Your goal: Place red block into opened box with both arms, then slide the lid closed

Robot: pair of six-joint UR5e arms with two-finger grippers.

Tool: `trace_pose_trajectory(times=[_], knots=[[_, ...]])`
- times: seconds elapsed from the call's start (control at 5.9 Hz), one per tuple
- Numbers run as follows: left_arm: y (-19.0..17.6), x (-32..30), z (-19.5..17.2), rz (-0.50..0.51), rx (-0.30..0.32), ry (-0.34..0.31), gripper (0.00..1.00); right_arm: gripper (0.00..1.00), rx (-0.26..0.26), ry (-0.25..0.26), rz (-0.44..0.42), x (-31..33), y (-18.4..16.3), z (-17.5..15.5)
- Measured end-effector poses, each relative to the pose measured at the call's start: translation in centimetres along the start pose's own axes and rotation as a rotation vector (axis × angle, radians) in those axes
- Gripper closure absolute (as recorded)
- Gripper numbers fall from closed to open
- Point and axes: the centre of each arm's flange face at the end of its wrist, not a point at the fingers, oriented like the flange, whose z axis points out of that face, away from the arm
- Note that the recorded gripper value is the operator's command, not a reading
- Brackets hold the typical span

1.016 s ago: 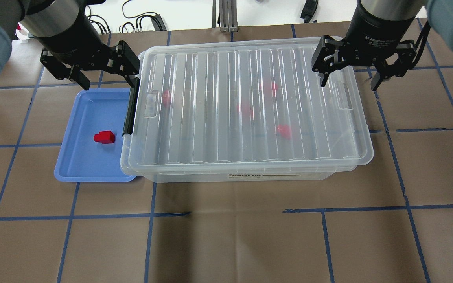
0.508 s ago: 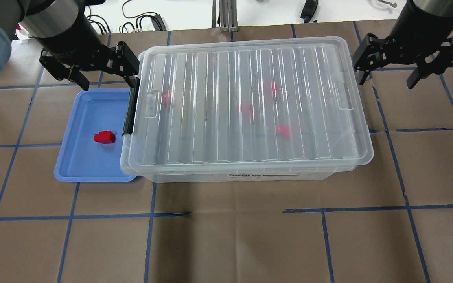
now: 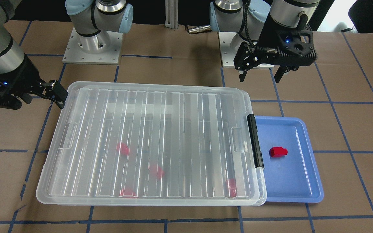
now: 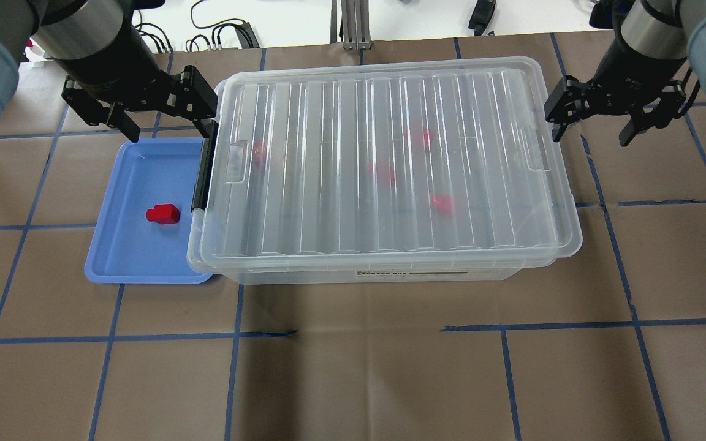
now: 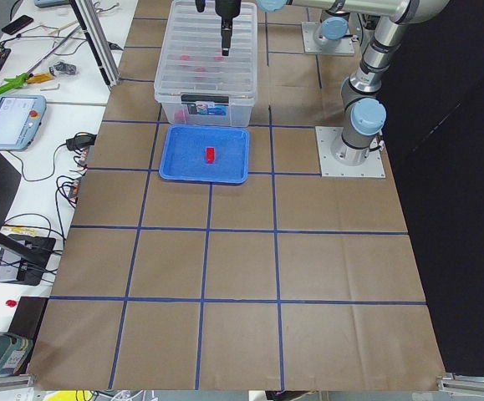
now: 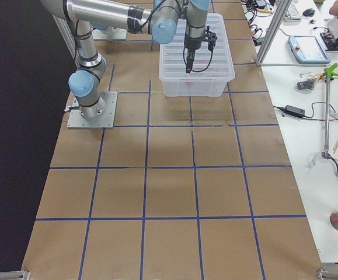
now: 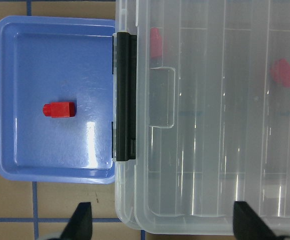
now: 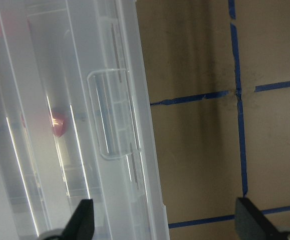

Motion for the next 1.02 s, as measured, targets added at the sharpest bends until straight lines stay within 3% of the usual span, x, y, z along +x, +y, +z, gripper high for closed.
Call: trace_pose_trajectory(times=[0.17, 0.51, 1.02], knots=[[0.0, 0.0, 0.0, 0.000, 0.000, 0.001, 0.02, 0.00, -0.015, 0.000, -0.003, 0.0, 0.1, 1.8], [0.0, 0.0, 0.0, 0.001, 0.001, 0.001, 0.02, 0.00, 0.006, 0.032, -0.008, 0.3, 0.4, 5.5], [0.0, 0.0, 0.0, 0.000, 0.001, 0.001, 0.02, 0.00, 0.005, 0.048, -0.012, 2.3, -0.3, 7.8]])
